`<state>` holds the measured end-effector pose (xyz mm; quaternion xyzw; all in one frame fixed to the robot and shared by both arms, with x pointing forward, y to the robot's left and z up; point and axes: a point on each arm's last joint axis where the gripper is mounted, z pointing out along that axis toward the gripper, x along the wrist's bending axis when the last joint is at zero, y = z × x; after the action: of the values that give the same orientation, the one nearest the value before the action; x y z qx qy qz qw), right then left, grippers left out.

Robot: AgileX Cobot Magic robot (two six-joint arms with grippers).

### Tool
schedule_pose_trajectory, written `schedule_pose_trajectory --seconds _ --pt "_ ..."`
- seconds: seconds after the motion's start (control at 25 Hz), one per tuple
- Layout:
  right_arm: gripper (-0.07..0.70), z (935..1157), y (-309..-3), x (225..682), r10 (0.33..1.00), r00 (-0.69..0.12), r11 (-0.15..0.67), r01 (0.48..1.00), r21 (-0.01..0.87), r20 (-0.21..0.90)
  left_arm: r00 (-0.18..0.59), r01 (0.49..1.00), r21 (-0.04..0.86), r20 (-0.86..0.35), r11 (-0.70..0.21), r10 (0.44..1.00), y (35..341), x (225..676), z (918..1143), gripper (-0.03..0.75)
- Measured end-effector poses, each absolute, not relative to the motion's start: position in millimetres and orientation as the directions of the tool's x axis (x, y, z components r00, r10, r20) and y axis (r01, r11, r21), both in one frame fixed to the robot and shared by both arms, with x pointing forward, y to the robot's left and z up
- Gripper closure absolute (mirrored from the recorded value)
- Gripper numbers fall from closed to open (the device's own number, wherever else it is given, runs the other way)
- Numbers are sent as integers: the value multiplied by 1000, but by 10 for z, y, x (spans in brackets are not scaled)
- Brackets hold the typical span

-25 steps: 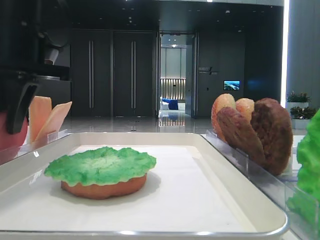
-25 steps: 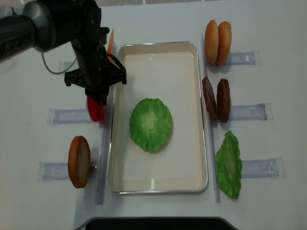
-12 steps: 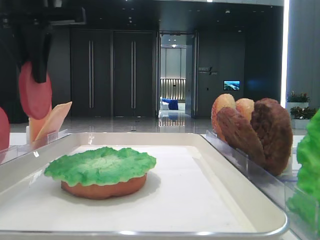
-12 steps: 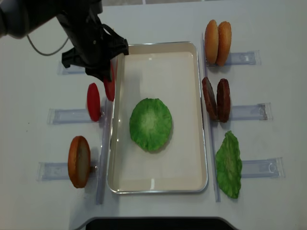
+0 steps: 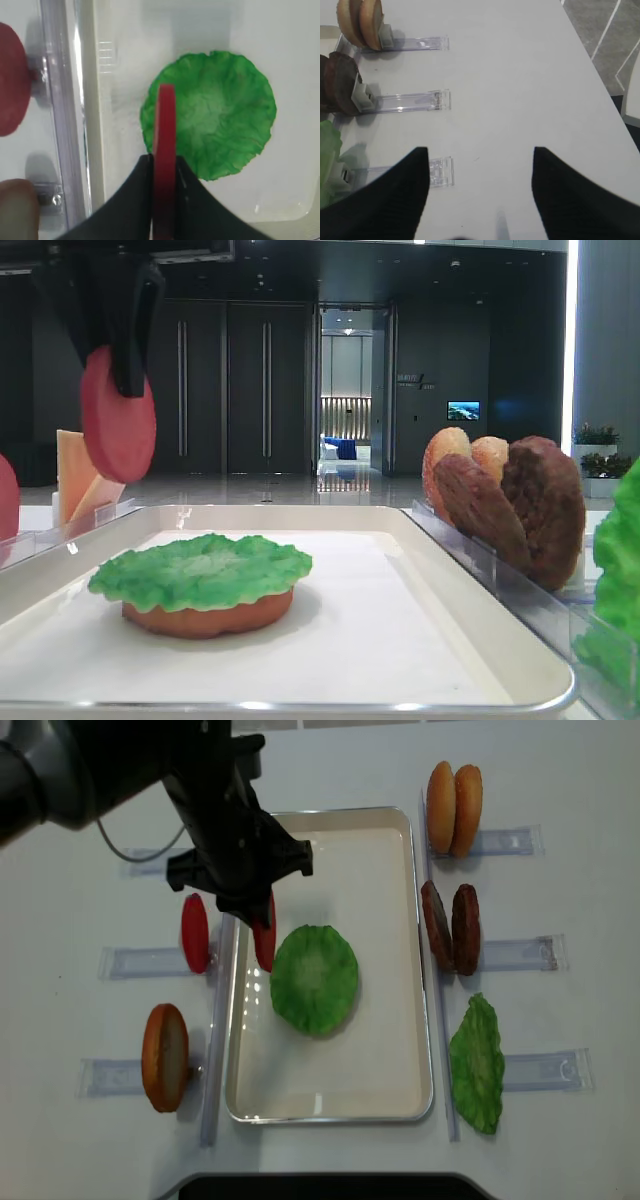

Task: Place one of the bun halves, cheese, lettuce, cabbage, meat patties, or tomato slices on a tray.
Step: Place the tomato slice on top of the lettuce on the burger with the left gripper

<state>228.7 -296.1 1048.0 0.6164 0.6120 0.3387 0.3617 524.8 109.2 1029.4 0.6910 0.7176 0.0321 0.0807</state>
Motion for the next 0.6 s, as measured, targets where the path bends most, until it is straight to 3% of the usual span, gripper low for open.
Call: schedule_pose_trajectory --seconds 0.2,0.6 --pt "205 10480 -2961 2287 999 21 11 509 860 -25 -13 983 181 -109 32 994 919 5165 10289 657" --pt "205 10480 -2961 2287 999 21 11 509 860 -25 63 975 223 -334 14 940 712 5197 10339 658"
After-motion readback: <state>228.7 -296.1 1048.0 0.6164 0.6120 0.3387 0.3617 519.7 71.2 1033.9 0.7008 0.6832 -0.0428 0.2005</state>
